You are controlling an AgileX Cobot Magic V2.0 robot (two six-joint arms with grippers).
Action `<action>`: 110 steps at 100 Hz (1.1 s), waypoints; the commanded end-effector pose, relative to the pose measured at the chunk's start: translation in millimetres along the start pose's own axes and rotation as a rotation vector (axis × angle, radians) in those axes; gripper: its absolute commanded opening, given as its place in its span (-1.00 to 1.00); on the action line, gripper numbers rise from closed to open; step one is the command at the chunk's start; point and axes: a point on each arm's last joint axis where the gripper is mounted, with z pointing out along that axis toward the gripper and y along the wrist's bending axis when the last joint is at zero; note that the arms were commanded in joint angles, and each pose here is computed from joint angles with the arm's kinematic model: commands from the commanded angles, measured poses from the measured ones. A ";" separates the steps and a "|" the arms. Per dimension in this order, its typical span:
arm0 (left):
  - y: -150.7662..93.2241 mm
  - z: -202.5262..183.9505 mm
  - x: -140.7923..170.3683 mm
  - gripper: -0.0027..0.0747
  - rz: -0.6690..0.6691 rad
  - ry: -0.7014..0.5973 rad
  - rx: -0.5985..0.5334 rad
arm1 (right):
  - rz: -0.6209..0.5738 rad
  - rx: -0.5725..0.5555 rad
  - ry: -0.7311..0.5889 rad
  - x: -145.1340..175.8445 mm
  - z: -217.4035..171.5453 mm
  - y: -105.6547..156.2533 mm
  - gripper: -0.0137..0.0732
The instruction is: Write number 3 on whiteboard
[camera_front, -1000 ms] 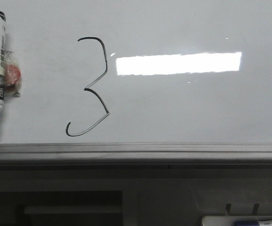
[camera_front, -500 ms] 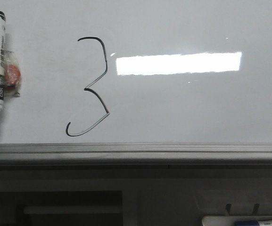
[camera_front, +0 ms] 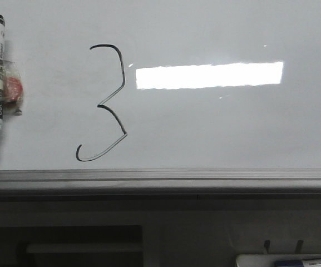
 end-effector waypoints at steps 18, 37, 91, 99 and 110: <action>-0.5 -0.7 -2.0 -0.98 -0.009 -0.062 0.008 | -0.006 0.268 -0.065 -12.5 -4.6 -24.5 -0.78; -0.5 -0.7 -2.0 -0.98 -0.009 -0.062 0.008 | -0.019 0.497 -0.047 -11.4 -15.4 -41.5 -0.78; -0.5 -0.7 -2.0 -0.98 -0.009 -0.062 0.008 | -0.032 0.761 0.002 58.1 -45.7 -30.4 -0.78; -0.5 -0.7 -2.0 -0.98 -0.009 -0.062 0.008 | -0.021 0.756 0.029 75.1 -45.3 -27.5 -0.78; -0.5 -0.7 -2.0 -0.98 -0.009 -0.062 0.008 | 0.017 0.740 0.125 91.5 -45.9 -23.9 -0.78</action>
